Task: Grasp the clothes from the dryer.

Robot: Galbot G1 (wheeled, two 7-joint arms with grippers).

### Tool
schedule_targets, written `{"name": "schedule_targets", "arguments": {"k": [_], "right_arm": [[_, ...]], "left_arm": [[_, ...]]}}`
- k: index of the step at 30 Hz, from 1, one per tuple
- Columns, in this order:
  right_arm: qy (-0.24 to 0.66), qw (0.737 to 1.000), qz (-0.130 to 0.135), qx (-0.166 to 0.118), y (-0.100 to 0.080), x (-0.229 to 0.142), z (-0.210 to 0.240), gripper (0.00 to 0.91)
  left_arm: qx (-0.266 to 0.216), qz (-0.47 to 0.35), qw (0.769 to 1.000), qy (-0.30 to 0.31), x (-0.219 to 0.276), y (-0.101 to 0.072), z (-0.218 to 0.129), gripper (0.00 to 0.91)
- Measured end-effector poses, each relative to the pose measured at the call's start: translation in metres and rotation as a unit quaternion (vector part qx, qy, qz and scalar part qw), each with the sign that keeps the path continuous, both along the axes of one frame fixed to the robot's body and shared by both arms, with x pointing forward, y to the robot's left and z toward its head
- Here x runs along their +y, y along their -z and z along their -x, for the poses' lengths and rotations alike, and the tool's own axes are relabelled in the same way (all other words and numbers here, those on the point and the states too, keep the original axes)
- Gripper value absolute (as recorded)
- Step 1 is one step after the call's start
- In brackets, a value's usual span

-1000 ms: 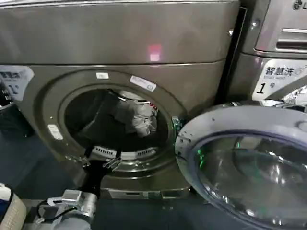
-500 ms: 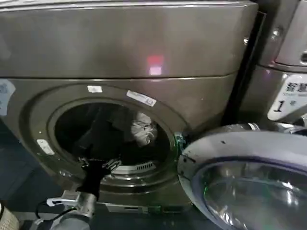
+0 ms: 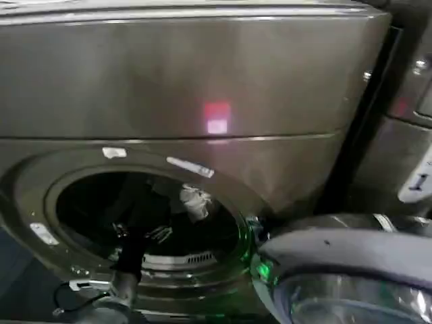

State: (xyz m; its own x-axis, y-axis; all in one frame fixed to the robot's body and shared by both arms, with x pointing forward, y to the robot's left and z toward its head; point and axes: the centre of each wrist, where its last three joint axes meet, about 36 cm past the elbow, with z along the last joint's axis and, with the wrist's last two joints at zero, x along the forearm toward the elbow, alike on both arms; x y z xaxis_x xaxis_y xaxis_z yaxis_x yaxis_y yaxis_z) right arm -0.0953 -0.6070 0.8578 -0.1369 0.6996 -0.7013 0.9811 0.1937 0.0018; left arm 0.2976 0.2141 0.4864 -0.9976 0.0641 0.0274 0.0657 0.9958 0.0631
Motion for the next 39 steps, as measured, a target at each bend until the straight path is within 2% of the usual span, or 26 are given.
{"name": "schedule_targets", "arguments": {"k": [10,16,21,29,39], "right_arm": [[0.01,1.0,0.0,0.01,-0.006,0.008,0.004,0.907],[0.022,0.999,-0.006,0.022,-0.012,0.016,0.01,0.907],[0.029,0.999,-0.006,0.029,-0.016,0.019,0.01,0.907],[0.025,0.999,-0.004,0.031,-0.015,0.022,0.01,0.907],[0.019,1.0,-0.003,0.024,-0.018,0.017,0.008,0.907]], "left_arm": [[-0.005,0.004,1.0,0.003,0.001,0.002,-0.006,0.907],[-0.014,0.022,1.0,0.009,-0.002,0.004,-0.03,0.907],[-0.032,0.038,0.999,0.02,-0.006,0.008,-0.08,0.907],[-0.05,0.044,0.998,0.019,-0.008,0.014,-0.188,0.907],[-0.029,0.042,0.999,0.018,-0.01,0.015,-0.294,0.907]]}}
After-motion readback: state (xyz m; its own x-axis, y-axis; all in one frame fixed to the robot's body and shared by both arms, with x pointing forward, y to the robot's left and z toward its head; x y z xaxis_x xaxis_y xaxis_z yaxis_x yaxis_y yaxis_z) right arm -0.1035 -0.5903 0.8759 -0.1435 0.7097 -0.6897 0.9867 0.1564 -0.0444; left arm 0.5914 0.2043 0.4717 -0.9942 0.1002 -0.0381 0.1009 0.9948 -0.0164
